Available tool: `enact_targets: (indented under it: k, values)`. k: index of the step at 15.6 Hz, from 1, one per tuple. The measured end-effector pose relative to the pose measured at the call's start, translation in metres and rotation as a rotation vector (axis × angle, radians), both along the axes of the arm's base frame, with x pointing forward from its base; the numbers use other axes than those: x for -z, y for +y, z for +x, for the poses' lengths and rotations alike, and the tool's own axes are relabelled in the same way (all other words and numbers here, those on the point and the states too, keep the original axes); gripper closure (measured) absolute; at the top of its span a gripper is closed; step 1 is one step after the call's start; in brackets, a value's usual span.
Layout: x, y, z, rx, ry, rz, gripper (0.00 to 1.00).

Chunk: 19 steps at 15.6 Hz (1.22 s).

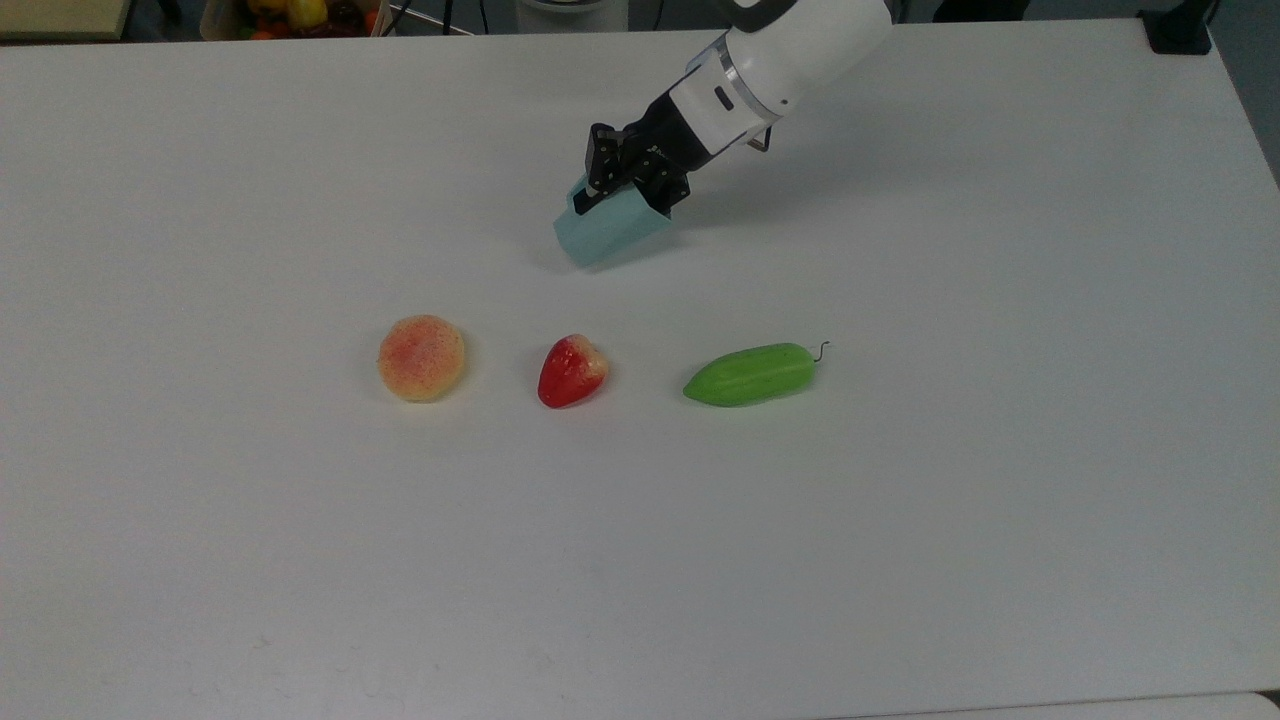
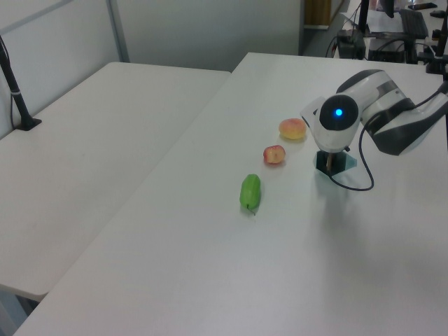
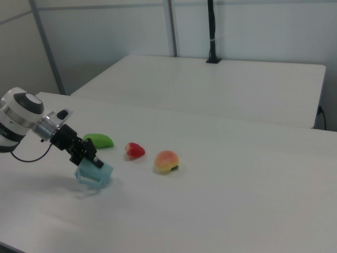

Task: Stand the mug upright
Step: 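Close the gripper on the mug's rim, then lift and rotate the mug so its opening faces up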

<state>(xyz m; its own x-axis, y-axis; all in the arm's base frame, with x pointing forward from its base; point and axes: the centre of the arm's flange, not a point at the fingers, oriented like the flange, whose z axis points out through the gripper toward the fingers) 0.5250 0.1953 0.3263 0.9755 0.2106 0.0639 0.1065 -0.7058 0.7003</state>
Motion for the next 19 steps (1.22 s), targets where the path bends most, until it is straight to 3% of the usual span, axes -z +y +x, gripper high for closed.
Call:
enact_targets:
  k: [4, 8, 11, 15, 17, 19]
  values:
    - [-0.031, 0.002, 0.012, 0.094, 0.024, 0.203, 0.93]
    - [-0.099, -0.016, 0.035, 0.186, 0.077, 0.513, 0.93]
    - [-0.149, -0.063, 0.047, 0.201, 0.114, 0.729, 0.93]
    - [-0.171, -0.133, 0.055, 0.206, 0.172, 0.869, 0.93]
    - [-0.16, -0.162, 0.06, 0.178, 0.198, 0.893, 0.93]
    - [-0.14, -0.183, 0.067, 0.144, 0.24, 0.883, 0.93]
